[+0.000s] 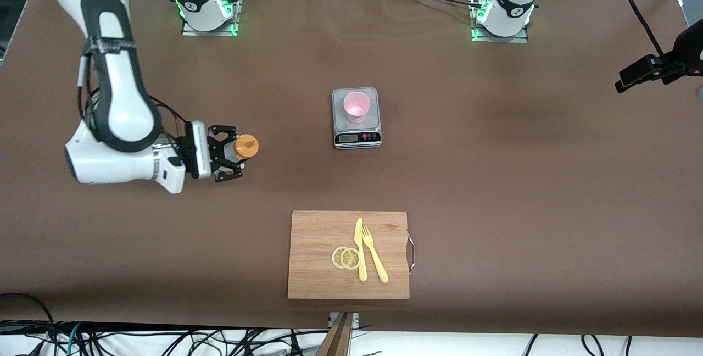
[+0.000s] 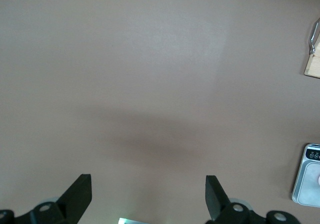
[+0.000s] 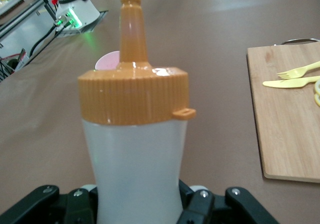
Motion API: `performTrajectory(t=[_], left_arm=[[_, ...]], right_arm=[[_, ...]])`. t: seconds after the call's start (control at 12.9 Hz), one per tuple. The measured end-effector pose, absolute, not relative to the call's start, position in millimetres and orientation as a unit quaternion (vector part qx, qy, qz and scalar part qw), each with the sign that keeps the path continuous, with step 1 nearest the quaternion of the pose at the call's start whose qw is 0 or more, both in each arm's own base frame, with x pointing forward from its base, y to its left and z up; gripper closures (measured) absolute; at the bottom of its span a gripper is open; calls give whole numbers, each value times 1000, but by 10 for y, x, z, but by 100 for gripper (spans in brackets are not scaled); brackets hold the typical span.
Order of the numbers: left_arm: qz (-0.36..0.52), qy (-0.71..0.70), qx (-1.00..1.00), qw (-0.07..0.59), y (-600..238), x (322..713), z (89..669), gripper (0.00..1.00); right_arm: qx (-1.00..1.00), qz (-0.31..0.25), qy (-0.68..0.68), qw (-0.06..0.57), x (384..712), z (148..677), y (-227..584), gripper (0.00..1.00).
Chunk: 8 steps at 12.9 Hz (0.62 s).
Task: Add sauce to pink cup with both arms
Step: 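Lift and carry the bottle with the right gripper over the cup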
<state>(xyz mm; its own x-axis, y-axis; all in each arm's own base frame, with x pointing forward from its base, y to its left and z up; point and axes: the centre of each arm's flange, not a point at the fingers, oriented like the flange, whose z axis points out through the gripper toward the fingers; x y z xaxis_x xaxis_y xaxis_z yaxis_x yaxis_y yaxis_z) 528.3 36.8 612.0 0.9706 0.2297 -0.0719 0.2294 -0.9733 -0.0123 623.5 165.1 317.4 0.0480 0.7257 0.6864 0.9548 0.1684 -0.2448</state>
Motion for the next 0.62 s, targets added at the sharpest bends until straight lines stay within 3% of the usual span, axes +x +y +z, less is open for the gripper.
performTrajectory(t=[0.62], left_arm=[[37, -116, -993, 2, 378, 5284, 6118, 0]], right_arm=[[-664, -43, -696, 269, 5726, 3544, 2665, 69]])
